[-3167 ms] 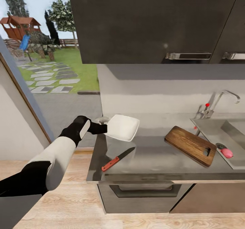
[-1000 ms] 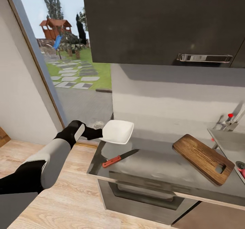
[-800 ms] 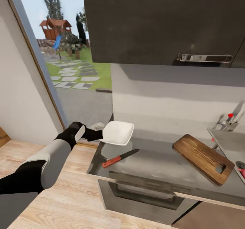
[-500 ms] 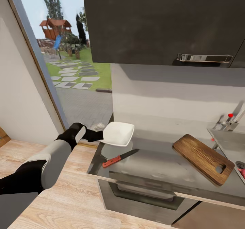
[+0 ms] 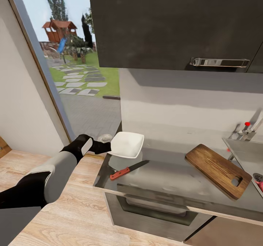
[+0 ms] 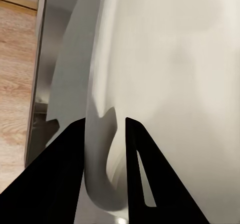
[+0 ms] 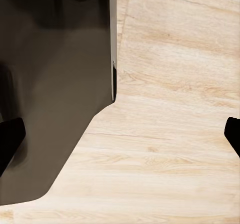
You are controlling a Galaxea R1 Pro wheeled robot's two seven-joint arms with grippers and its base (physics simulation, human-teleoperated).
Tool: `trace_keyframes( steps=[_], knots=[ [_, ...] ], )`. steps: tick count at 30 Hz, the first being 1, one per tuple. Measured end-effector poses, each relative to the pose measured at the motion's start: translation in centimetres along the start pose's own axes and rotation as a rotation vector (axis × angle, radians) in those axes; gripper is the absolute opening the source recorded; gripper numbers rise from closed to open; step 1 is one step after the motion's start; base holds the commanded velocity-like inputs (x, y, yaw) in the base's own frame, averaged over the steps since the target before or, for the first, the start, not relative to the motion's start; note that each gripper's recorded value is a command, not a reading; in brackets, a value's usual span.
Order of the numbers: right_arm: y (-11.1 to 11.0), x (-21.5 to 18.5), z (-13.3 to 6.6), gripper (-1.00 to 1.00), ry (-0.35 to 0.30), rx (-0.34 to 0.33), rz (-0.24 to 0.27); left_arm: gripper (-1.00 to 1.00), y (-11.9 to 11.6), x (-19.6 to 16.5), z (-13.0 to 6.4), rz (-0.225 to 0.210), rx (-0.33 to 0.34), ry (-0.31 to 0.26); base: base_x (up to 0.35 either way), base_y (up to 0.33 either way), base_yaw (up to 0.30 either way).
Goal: In the kitchen, take the Vidalia onion out of the sink, dice it on the chopping board with the paring knife, put the diced onion into the bowl on the countertop, then place both the paring knife and the chopping board into the sink.
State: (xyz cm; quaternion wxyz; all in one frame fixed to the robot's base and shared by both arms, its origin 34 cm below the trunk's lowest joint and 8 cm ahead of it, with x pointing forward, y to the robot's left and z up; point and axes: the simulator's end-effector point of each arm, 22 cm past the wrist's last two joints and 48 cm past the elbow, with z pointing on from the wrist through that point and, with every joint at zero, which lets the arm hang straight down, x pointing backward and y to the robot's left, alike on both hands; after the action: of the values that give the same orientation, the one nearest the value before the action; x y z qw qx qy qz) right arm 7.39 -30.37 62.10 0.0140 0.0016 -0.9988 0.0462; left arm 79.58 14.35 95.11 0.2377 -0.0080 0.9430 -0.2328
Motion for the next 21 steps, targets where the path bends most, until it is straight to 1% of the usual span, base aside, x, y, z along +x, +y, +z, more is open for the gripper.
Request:
trace_keyframes(
  steps=[3, 10, 13, 18, 21],
  knots=[
    [0.0, -0.01, 0.0, 1.0, 0.0, 0.0, 0.0, -1.0, -0.04, -0.05, 0.03, -0.007, 0.005, -0.005, 0.0, 0.0, 0.0],
    [0.0, 0.0, 0.0, 1.0, 0.0, 0.0, 0.0, -1.0, 0.07, -0.4, 0.07, -0.007, 0.006, -0.025, -0.009, 0.0, 0.0],
    [0.0, -0.01, 0.01, 1.0, 0.0, 0.0, 0.0, -1.0, 0.08, -0.52, 0.05, -0.018, 0.011, -0.03, -0.15, 0.0, 0.0],
    [0.0, -0.01, 0.01, 1.0, 0.001, 0.0, 0.0, -1.0, 0.07, -0.67, 0.02, -0.035, 0.02, -0.036, -0.27, 0.0, 0.0],
    [0.0, 0.0, 0.0, 1.0, 0.0, 0.0, 0.0, -1.0, 0.08, -0.71, -0.08, -0.039, 0.021, -0.039, -0.095, 0.0, 0.0]
  ],
)
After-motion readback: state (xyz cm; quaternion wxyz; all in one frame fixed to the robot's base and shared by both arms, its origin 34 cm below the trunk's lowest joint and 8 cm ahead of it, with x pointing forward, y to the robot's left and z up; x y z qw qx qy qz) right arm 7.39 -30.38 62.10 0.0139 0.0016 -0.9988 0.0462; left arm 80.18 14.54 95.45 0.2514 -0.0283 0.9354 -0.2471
